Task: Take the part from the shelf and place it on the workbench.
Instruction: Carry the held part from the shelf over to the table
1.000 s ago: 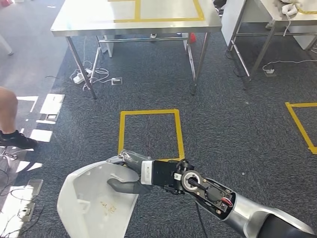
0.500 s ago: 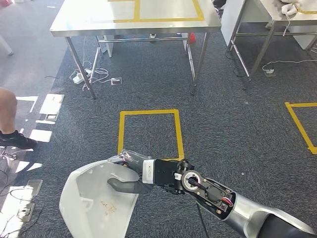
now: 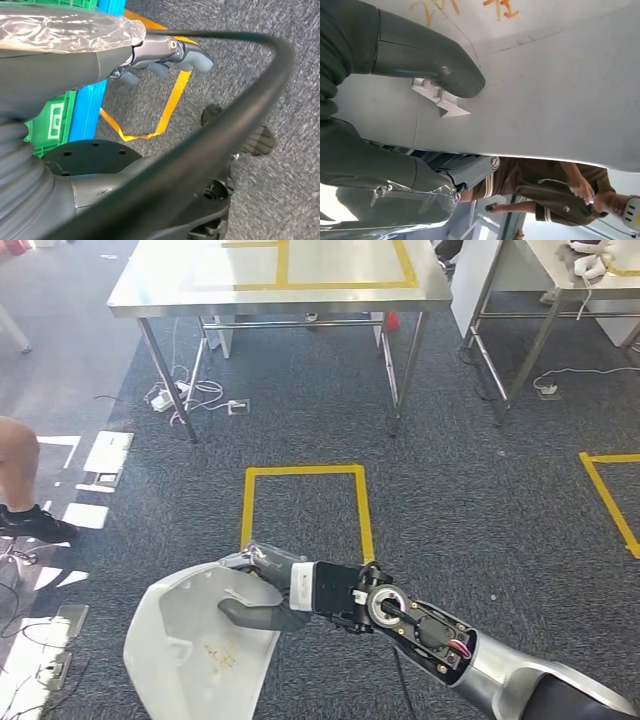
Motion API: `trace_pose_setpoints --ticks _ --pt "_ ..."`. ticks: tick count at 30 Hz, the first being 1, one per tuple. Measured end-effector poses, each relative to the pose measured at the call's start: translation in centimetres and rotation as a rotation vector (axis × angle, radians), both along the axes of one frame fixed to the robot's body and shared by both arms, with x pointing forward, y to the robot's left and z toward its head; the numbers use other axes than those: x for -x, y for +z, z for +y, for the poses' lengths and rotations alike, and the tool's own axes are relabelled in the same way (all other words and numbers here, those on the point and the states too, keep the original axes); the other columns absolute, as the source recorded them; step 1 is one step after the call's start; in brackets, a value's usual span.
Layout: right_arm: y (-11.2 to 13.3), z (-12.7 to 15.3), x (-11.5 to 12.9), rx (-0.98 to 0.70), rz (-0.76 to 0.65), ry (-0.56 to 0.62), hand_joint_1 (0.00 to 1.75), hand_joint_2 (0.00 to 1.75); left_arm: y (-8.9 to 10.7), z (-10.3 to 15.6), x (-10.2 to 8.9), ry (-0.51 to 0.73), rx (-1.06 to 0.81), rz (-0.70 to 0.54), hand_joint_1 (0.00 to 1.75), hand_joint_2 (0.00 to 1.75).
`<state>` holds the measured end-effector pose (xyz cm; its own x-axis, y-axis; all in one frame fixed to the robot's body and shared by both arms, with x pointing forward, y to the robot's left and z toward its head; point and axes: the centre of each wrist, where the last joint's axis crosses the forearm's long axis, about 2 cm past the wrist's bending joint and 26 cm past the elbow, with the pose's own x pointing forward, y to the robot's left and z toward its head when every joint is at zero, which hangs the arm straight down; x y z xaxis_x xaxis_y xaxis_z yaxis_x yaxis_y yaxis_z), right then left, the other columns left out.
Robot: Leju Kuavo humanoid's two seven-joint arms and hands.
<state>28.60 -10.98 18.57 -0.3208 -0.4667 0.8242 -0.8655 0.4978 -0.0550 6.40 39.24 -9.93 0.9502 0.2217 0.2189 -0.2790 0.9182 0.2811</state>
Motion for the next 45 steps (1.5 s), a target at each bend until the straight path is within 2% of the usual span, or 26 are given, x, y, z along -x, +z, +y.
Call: trace_pose_setpoints --ticks 18,26,35,45 --pt "-0.4 -0.3 -0.1 -0.038 0.041 -0.003 1.75 1.75 0.0 0.0 0.2 -0.006 0.004 0.000 0.00 1.75" --pt "-0.3 -0.4 -0.2 -0.065 0.053 -0.001 1.75 1.75 0.1 0.8 0.4 -0.007 -0.012 -0.001 0.00 1.75" --pt "-1.0 -0.8 -0.1 -0.062 0.073 -0.014 1.75 1.75 0.0 0.3 0.7 -0.009 -0.002 0.003 0.00 1.75" --pt "-1.1 -1.1 -0.2 -0.069 0.077 -0.036 1.75 1.75 0.0 0.3 0.1 -0.016 -0.003 -0.009 0.00 1.75"
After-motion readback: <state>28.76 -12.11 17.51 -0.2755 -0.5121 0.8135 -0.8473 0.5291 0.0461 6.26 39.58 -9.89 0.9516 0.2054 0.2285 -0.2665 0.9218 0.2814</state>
